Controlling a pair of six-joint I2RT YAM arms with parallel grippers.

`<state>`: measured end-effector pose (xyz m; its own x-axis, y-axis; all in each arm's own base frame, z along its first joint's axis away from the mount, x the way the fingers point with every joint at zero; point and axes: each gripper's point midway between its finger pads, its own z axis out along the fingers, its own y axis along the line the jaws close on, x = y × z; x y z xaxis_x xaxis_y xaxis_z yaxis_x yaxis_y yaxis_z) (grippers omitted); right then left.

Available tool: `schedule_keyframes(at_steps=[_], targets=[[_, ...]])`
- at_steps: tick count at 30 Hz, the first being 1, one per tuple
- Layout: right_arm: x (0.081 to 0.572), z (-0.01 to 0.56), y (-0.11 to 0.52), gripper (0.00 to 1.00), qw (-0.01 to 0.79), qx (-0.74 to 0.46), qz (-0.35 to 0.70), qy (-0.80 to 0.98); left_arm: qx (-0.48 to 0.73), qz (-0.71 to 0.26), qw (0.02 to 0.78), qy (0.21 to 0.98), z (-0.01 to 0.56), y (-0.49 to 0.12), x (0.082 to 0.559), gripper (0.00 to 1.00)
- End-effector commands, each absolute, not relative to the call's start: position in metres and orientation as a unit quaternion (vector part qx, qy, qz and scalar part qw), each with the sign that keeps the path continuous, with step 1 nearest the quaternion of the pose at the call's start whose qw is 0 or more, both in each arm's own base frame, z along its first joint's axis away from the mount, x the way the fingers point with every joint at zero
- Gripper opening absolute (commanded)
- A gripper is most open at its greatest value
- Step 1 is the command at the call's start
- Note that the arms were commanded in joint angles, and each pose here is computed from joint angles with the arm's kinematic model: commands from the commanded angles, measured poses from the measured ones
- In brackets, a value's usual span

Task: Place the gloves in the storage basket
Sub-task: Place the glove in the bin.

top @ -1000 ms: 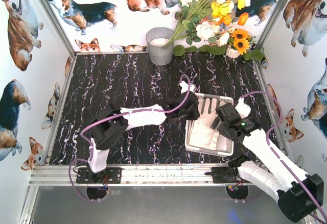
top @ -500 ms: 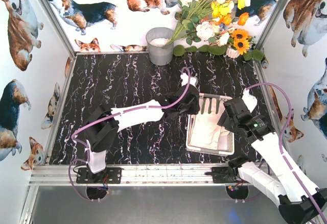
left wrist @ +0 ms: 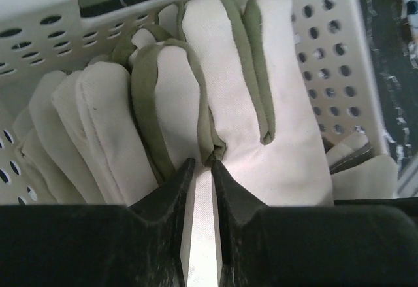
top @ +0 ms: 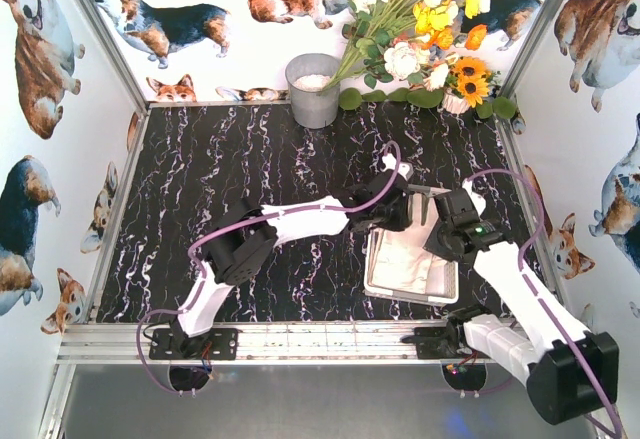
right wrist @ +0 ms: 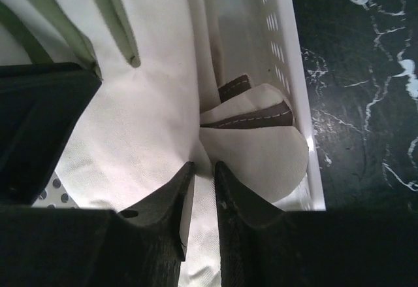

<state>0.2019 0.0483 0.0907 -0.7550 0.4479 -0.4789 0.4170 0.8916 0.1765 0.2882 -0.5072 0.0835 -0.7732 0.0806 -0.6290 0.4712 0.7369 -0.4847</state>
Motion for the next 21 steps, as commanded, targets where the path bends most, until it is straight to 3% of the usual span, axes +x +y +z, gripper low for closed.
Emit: schedule_keyframes(at_steps=[1, 7, 12, 18, 21], targets=[[0.218, 0.079, 0.063, 0.21, 0.264, 0.237, 0.088, 0.931, 0.168, -0.301, 0.304, 0.888, 0.075, -0.501, 0.29, 0.11], [0.219, 0.057, 0.073, 0.22, 0.237, 0.239, 0.116, 0.934, 0.157, -0.208, 0.314, 0.913, 0.045, -0.458, 0.293, 0.1], [0.217, 0.059, 0.071, 0.27, 0.229, 0.23, 0.108, 0.94, 0.152, -0.211, 0.308, 0.915, 0.042, -0.454, 0.289, 0.12], [0.226, 0.118, 0.07, 0.56, 0.312, 0.188, 0.131, 0.922, 0.171, -0.253, 0.351, 0.885, 0.104, -0.468, 0.297, 0.44], [0.233, 0.159, 0.064, 0.74, 0.374, 0.167, 0.133, 0.903, 0.184, -0.259, 0.391, 0.864, 0.144, -0.465, 0.303, 0.68]])
